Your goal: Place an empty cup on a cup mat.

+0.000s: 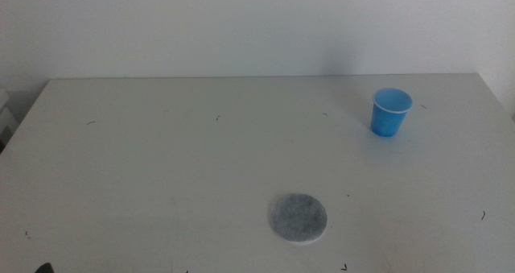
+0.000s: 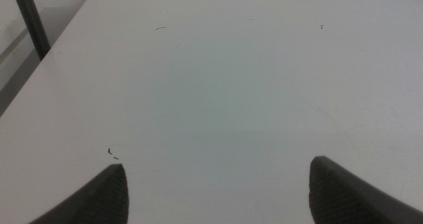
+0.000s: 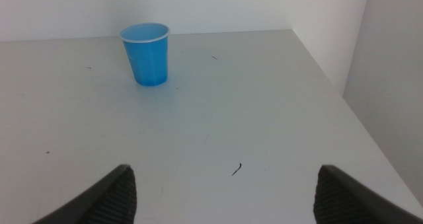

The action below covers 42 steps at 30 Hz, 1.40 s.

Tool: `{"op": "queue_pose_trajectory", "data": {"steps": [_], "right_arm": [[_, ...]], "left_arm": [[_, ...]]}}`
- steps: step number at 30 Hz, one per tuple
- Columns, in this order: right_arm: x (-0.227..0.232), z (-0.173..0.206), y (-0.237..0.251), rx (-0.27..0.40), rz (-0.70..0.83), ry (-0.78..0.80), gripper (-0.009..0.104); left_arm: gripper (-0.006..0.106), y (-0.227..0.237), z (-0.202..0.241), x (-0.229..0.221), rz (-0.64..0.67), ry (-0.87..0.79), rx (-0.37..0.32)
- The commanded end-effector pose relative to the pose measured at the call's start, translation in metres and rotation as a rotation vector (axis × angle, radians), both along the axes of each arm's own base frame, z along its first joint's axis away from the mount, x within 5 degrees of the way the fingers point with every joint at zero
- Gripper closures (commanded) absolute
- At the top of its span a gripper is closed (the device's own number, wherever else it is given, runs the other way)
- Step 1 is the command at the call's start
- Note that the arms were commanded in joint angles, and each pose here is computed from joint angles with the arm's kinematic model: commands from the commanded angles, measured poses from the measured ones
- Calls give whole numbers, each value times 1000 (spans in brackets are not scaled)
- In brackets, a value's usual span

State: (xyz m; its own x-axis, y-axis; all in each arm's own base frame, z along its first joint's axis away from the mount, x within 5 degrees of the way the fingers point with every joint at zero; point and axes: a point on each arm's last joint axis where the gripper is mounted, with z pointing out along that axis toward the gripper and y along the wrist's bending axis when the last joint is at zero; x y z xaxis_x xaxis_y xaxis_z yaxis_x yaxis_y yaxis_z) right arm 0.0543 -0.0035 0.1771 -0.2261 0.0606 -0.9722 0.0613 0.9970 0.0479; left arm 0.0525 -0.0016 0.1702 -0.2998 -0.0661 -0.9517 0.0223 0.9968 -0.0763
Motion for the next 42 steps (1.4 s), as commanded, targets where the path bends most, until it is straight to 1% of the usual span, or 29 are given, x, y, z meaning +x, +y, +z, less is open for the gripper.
{"op": "queue_pose_trajectory", "data": {"steps": [1,5,10,13,19,23,29,33,38,42], "right_arm": [[-1,12,0,-21,6,-88,4],[-2,27,-1,-21,-3,-30,4],[1,67,-1,-24,-9,-19,4],[9,90,-1,-11,-6,-10,4],[38,131,-2,-11,-6,31,4],[61,157,-2,7,-4,46,4],[95,191,-2,13,-3,57,4],[111,209,-3,16,-10,136,4],[137,237,-4,20,-17,197,4],[161,248,-4,36,-13,265,4]], "left_arm": [[-5,0,9,1,0,-86,-16],[-5,0,9,1,0,-86,-16],[-5,0,9,1,0,-86,-16],[-5,0,9,1,0,-86,-16],[-5,0,9,1,0,-86,-16],[-5,0,9,1,0,-86,-16],[-5,0,9,1,0,-86,-16],[-5,0,9,1,0,-86,-16],[-5,0,9,1,0,-86,-16],[-5,0,9,1,0,-86,-16]]}}
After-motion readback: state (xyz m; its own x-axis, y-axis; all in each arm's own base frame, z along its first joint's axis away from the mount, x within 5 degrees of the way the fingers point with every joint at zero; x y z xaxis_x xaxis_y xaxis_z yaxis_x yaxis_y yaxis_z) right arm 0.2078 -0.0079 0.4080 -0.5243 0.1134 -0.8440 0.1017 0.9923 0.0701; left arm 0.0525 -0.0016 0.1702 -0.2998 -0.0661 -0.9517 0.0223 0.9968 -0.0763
